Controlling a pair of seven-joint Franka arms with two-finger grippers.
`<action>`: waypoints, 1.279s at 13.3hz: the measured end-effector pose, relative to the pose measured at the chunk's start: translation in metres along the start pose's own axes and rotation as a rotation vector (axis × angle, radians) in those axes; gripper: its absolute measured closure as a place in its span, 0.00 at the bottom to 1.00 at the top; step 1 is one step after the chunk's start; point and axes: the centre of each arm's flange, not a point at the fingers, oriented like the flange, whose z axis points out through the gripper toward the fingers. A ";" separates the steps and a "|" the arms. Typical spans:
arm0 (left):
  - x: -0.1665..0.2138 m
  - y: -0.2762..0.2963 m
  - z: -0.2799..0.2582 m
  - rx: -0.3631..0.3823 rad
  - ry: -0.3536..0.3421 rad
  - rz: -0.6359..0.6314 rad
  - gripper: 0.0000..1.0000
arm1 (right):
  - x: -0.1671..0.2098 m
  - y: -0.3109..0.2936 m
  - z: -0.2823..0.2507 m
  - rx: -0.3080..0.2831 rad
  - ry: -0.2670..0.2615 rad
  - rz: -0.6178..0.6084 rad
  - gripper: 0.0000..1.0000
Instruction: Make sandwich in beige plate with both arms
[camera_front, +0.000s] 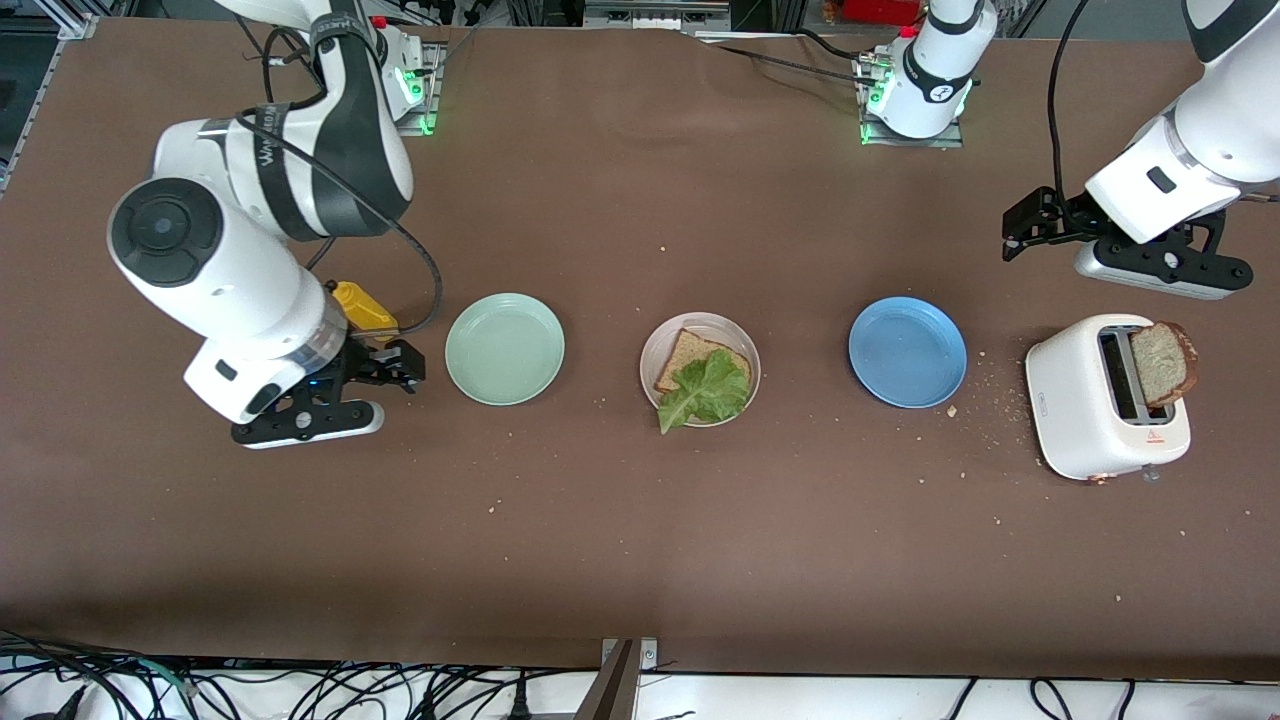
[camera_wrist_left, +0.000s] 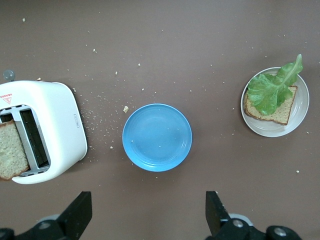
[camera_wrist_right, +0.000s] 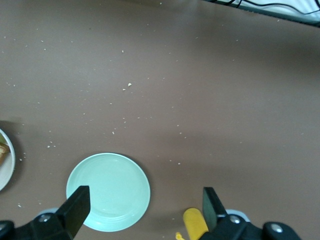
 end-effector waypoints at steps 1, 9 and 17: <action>0.000 0.000 0.000 0.000 0.000 0.000 0.00 | 0.001 0.008 -0.001 -0.002 0.001 -0.011 0.00; 0.000 0.000 0.000 0.000 0.000 0.000 0.00 | 0.003 0.073 -0.001 0.014 -0.001 -0.052 0.00; 0.000 0.000 0.000 0.000 0.000 0.000 0.00 | -0.012 0.140 -0.003 0.031 -0.017 -0.049 0.00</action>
